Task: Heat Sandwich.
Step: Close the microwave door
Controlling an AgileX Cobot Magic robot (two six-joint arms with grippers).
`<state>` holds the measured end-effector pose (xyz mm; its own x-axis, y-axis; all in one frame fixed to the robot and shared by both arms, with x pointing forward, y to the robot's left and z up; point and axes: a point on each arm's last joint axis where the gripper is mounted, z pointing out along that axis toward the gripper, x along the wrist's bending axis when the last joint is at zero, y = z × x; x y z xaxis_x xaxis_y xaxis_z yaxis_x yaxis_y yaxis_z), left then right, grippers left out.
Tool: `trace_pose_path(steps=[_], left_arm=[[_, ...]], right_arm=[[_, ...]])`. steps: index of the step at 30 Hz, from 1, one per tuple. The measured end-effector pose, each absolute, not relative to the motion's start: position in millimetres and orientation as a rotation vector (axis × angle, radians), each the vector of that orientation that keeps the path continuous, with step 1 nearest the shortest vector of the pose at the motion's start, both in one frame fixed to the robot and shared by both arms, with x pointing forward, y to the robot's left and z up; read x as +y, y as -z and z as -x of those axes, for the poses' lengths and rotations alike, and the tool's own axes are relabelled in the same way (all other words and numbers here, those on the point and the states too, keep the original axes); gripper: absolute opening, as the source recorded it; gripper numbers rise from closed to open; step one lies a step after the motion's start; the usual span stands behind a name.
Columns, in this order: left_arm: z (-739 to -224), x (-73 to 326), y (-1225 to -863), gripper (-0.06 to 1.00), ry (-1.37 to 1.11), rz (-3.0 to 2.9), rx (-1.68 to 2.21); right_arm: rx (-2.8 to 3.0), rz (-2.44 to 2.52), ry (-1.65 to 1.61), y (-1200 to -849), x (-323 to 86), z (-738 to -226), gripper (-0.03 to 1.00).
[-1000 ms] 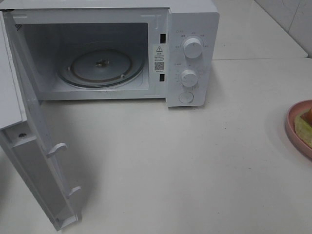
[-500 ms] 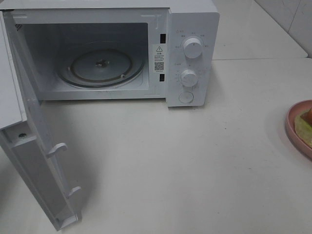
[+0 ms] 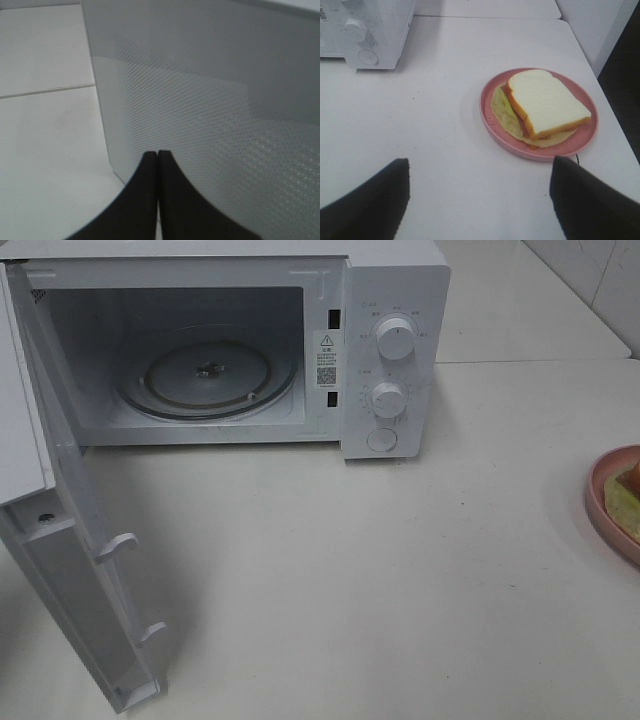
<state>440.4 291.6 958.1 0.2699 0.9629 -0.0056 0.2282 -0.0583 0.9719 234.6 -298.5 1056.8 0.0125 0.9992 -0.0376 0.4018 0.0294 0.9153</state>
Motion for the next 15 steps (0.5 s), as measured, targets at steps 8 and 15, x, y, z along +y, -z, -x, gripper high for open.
trace_pose_path(steps=[8,15], left_arm=[[-440,276,-958,0.0,-0.881,-1.55,1.094],[-439,265,-959,0.0,-0.875,-1.559,1.058]], right_arm=[[1.506,-1.488,-0.944,-1057,-298,-235,0.75],[1.506,-1.488,-0.944,-1057,-298,-235,0.75]])
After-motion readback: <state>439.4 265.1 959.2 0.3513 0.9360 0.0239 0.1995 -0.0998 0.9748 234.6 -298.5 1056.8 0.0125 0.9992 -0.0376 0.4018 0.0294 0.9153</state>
